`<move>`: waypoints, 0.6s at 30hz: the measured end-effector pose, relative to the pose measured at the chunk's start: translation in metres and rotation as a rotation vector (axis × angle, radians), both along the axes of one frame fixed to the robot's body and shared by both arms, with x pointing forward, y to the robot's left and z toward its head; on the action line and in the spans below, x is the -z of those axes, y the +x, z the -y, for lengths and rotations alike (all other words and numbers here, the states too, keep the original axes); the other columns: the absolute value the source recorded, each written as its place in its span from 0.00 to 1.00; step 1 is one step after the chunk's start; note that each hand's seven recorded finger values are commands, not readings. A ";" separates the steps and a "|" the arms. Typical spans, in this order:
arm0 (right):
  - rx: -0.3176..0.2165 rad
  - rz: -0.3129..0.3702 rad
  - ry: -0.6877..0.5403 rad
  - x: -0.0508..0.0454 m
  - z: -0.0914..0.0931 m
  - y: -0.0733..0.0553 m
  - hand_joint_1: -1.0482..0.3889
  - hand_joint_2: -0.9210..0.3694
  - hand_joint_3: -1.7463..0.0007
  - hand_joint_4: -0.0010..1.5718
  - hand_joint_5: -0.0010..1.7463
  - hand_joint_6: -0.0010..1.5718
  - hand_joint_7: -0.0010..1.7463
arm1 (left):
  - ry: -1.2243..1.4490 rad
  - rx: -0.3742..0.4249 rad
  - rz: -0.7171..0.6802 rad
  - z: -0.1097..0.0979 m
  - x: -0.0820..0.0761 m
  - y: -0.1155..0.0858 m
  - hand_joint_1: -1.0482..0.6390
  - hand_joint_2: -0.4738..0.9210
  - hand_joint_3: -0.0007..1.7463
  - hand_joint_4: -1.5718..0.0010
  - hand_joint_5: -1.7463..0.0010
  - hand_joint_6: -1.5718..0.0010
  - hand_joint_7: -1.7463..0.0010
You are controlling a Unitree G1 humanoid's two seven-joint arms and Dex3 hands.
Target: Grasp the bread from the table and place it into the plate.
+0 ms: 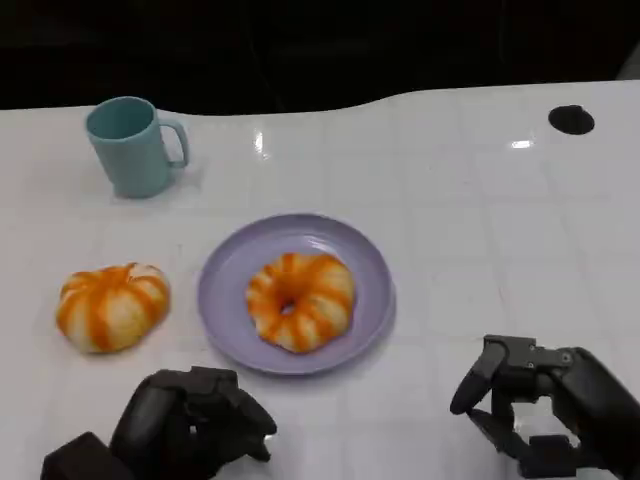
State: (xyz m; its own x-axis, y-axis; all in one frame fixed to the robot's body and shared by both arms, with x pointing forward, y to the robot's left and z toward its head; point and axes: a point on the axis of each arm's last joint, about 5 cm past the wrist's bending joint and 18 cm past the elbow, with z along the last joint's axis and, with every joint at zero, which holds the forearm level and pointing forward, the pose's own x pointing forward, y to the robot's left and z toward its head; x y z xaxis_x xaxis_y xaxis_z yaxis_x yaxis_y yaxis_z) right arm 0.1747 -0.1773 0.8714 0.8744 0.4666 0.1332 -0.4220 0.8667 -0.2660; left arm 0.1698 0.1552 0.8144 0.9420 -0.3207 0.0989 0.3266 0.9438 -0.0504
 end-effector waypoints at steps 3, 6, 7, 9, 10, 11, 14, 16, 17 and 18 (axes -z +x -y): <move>0.015 0.012 0.000 0.0035 0.000 0.000 0.59 0.30 0.40 0.54 1.00 0.48 0.79 | 0.002 0.000 0.000 -0.001 0.000 0.000 0.00 0.98 0.00 0.24 0.41 0.17 0.60; 0.018 0.008 -0.001 0.0058 0.000 -0.001 0.58 0.31 0.39 0.55 1.00 0.48 0.79 | 0.003 0.000 0.000 -0.001 0.000 0.000 0.00 0.99 0.00 0.24 0.41 0.17 0.60; 0.019 0.011 -0.001 0.0061 0.000 -0.001 0.58 0.31 0.39 0.55 1.00 0.48 0.79 | 0.004 0.000 0.000 -0.001 0.000 0.000 0.00 0.99 0.00 0.24 0.41 0.16 0.60; 0.024 0.013 0.000 0.0067 0.000 -0.001 0.58 0.31 0.39 0.54 1.00 0.48 0.79 | 0.006 0.000 -0.001 -0.001 0.000 0.000 0.00 0.98 0.00 0.24 0.41 0.16 0.60; 0.024 0.012 0.000 0.0071 0.000 -0.001 0.58 0.30 0.40 0.54 1.00 0.48 0.79 | 0.006 0.000 -0.001 -0.001 0.000 0.000 0.00 0.99 0.00 0.24 0.41 0.16 0.60; 0.024 0.010 -0.001 0.0077 0.000 0.000 0.58 0.30 0.40 0.53 1.00 0.48 0.78 | 0.007 0.000 -0.001 -0.002 0.000 0.000 0.00 0.98 0.00 0.24 0.41 0.16 0.60; 0.023 0.015 0.000 0.0082 0.000 0.000 0.59 0.31 0.40 0.52 1.00 0.48 0.78 | 0.007 0.000 -0.001 -0.002 0.000 -0.001 0.00 0.98 0.00 0.24 0.41 0.16 0.60; 0.022 0.015 -0.001 0.0084 0.000 0.001 0.59 0.31 0.39 0.53 1.00 0.48 0.78 | 0.007 0.000 -0.001 -0.002 0.000 -0.001 0.00 0.98 0.00 0.24 0.41 0.16 0.60; 0.022 0.015 -0.001 0.0085 0.000 0.001 0.58 0.31 0.39 0.53 1.00 0.48 0.77 | 0.006 0.000 -0.001 -0.002 0.000 -0.001 0.00 0.98 0.00 0.24 0.41 0.17 0.60; 0.022 0.015 -0.002 0.0085 0.000 0.001 0.58 0.31 0.39 0.53 1.00 0.49 0.77 | 0.006 0.000 -0.001 -0.002 0.000 -0.001 0.00 0.98 0.00 0.24 0.41 0.17 0.60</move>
State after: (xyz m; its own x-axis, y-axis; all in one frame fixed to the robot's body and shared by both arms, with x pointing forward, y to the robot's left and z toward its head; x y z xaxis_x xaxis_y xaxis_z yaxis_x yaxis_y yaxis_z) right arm 0.1753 -0.1774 0.8629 0.8825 0.4473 0.1455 -0.3987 0.8754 -0.2734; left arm 0.1693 0.1571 0.8142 0.9422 -0.3210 0.0957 0.3262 0.9442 -0.0448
